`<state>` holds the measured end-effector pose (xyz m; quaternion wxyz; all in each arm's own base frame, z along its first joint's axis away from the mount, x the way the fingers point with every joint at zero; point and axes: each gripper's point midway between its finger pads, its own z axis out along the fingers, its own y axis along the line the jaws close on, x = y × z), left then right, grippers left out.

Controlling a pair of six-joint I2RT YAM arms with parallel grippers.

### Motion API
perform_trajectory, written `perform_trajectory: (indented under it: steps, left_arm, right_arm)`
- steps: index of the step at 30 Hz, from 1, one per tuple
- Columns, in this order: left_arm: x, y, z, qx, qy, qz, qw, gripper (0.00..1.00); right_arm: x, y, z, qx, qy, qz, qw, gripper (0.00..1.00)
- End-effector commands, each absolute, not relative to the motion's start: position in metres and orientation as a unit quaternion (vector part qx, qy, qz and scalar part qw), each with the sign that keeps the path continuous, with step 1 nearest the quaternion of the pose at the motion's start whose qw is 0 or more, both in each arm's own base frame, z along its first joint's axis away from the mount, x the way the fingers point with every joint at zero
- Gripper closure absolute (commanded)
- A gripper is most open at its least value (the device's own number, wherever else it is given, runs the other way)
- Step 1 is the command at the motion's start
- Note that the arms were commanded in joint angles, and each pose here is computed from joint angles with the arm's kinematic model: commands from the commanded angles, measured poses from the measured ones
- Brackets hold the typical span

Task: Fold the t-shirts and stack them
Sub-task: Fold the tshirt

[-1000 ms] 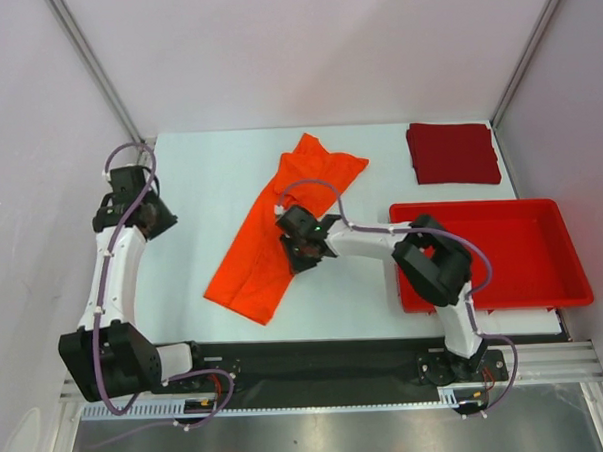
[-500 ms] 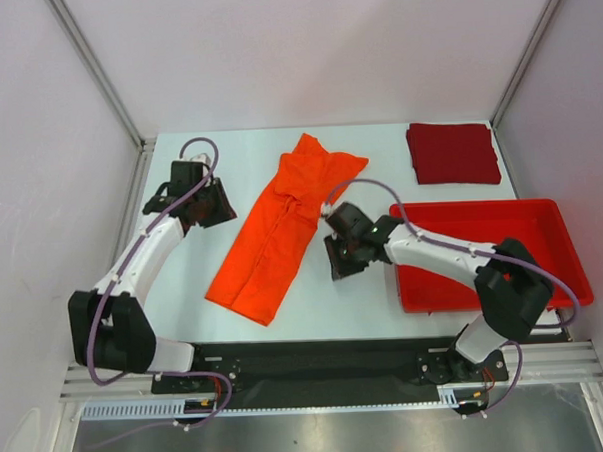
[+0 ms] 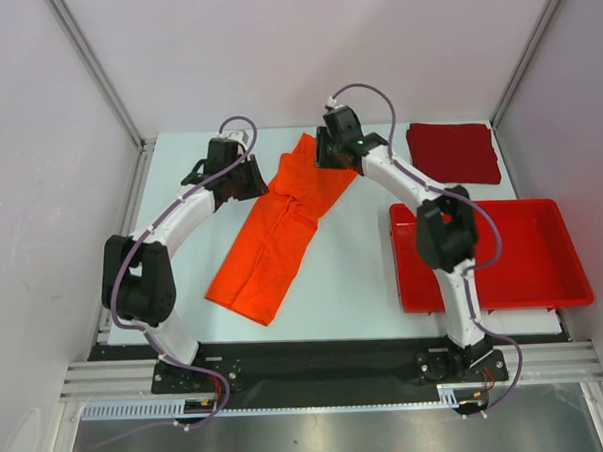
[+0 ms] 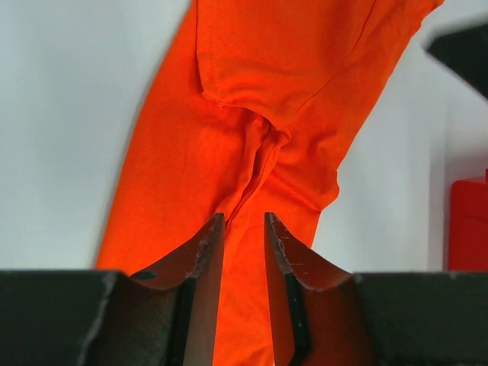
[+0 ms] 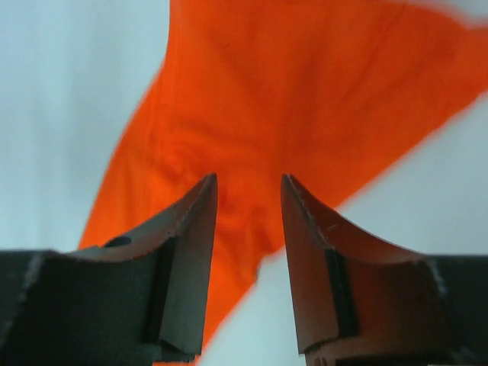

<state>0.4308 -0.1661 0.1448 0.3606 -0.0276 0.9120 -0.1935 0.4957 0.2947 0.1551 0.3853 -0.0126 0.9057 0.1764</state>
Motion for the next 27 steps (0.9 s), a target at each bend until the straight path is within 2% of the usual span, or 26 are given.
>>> perform_trajectory:
  steps: [1,3,5,8,12,15,19,27]
  left_arm:
    - [0.438,-0.174,0.165,-0.024,0.894,-0.199,0.401,0.68]
    - [0.430,-0.176,0.165,-0.017,0.893,-0.199,0.404,0.67]
    - [0.424,-0.174,0.166,-0.016,0.894,-0.192,0.405,0.68]
    - [0.410,-0.169,0.158,-0.018,0.899,-0.187,0.396,0.68]
    - [0.397,-0.163,0.160,-0.022,0.897,-0.185,0.401,0.68]
    - [0.388,-0.160,0.160,-0.025,0.897,-0.184,0.401,0.68]
    - [0.376,-0.159,0.158,-0.016,0.899,-0.190,0.394,0.68]
    - [0.355,-0.146,0.158,-0.026,0.899,-0.178,0.400,0.67]
  right_arm:
    - [0.549,0.299,0.163,-0.006,0.889,0.153,0.431,0.55]
    - [0.569,0.301,0.140,-0.002,0.892,0.142,0.430,0.56]
    - [0.588,0.308,0.150,0.004,0.876,0.153,0.457,0.58]
    - [0.604,0.313,0.130,0.020,0.867,0.156,0.472,0.66]
    - [0.615,0.320,0.102,0.057,0.863,0.173,0.471,0.83]
    - [0.618,0.335,0.087,0.072,0.860,0.195,0.466,0.86]
    - [0.619,0.348,0.063,0.106,0.866,0.232,0.431,0.92]
    - [0.600,0.408,0.013,0.139,0.862,0.359,0.331,0.94]
